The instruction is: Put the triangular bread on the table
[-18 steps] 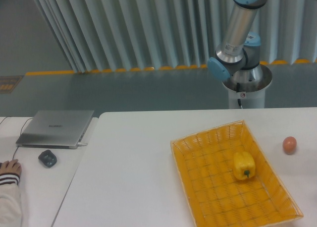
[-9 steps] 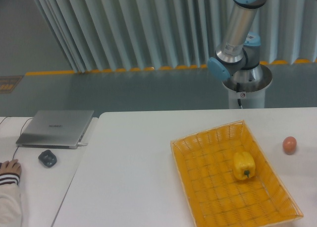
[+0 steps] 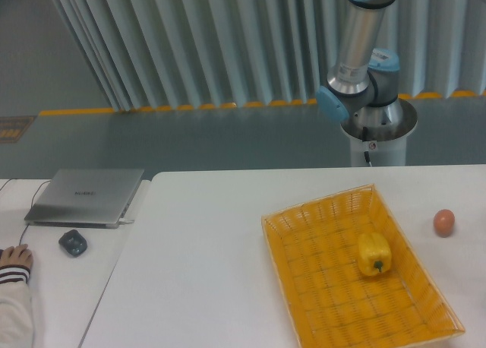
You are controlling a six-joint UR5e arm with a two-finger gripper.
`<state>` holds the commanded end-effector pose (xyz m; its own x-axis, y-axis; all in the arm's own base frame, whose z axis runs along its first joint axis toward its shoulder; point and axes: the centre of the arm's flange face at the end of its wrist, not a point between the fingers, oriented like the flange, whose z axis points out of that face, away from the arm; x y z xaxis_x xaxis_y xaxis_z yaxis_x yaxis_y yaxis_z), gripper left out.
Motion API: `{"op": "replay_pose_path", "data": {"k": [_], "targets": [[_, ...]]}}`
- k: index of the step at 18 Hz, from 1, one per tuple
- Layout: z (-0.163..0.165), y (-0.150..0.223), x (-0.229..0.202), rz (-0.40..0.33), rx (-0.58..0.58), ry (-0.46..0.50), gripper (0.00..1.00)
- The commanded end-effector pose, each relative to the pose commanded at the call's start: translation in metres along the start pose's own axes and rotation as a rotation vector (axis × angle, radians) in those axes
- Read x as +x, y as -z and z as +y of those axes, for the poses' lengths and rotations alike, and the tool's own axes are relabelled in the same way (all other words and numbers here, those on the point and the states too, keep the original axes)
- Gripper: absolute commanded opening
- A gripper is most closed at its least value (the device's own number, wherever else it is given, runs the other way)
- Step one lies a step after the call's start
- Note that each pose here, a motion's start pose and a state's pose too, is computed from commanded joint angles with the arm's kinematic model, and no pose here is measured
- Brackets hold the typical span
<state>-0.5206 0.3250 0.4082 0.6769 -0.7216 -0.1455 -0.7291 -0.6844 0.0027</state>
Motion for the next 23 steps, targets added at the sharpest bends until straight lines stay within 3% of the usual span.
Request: {"op": "replay_pose_path", "data": {"k": [5, 9, 14, 23], "targets": [[-0.054, 0.011, 0.002, 0.042, 0.030, -0.058, 1.00], [-0.068, -0.002, -0.004, 0.075, 0.001, -0.073, 1.00], [-0.100, -0.022, -0.021, 0.118, -0.041, -0.032, 1.00], [-0.110, -0.039, -0.025, 0.136, -0.007, -0.050, 1.00]]}}
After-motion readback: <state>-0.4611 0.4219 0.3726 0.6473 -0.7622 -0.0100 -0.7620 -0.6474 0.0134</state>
